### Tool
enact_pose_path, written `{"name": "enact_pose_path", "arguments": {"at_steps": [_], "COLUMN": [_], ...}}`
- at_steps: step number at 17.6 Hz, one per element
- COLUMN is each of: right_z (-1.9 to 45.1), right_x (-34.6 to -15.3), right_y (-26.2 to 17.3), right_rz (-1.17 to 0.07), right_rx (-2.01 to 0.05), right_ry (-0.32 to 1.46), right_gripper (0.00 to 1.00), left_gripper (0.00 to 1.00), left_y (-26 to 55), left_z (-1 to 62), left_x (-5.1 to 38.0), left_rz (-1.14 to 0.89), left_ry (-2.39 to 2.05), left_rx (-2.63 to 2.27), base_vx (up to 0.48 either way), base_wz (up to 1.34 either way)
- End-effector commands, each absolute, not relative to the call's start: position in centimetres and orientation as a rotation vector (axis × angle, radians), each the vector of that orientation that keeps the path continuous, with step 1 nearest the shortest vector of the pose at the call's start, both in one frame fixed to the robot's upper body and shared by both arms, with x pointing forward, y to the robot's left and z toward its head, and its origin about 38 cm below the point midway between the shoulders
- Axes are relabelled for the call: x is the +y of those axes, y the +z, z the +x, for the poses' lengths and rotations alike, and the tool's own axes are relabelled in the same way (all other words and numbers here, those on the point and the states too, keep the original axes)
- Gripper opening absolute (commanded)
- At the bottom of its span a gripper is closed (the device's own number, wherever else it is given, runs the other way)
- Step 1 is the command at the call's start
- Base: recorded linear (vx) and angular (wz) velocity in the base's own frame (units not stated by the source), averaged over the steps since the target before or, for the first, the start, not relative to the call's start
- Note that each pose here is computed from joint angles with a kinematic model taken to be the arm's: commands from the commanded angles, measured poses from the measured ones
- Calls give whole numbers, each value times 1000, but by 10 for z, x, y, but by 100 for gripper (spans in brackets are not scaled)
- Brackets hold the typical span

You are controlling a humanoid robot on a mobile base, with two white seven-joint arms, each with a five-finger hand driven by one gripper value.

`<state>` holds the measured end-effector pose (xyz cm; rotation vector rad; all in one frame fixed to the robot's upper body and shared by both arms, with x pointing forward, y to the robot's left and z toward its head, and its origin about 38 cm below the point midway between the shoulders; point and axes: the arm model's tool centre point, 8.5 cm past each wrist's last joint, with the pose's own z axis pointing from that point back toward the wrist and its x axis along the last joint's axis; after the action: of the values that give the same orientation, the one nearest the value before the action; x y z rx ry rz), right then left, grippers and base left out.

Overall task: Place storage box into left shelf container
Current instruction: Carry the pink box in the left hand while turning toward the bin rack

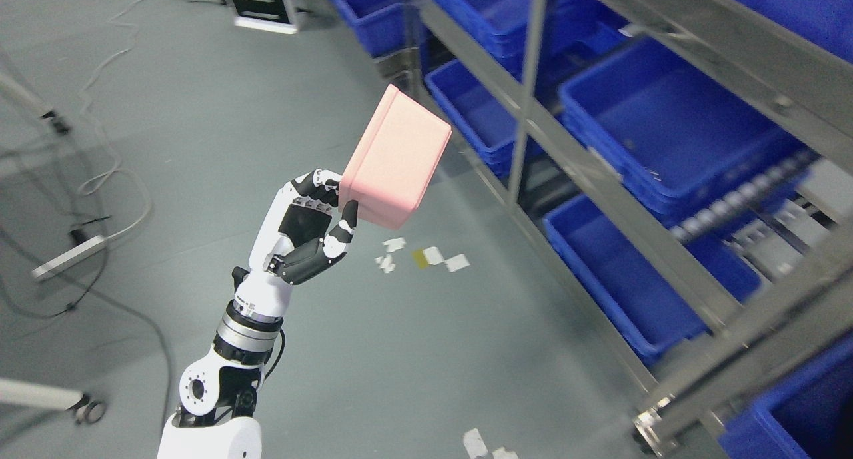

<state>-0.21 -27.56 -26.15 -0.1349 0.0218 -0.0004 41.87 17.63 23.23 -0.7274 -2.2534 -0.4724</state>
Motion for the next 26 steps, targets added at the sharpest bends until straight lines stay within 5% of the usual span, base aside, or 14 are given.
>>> {"name": "enact_pose_path", "arguments": {"at_steps": [1,9,26], "right_z": [-3,-4,-4], "right_x": [-287,-287,-287], "right_y": [-261,-261,-261], "right_rz": [-148,-148,-148], "right_rx": [15,16,16], "right_ry": [-3,-3,-3], "right_gripper": [100,100,100], "left_gripper": [1,1,1], "left_y": [238,238,214], "left_z": [407,407,403], "left_x": [171,171,166], "left_rz": [-745,-746,-766], "left_ry": [-520,-515,-501], "left_rx": [-2267,-2269,-2202], "base_vx": [240,263,453], "base_wz": [1324,863,84]}}
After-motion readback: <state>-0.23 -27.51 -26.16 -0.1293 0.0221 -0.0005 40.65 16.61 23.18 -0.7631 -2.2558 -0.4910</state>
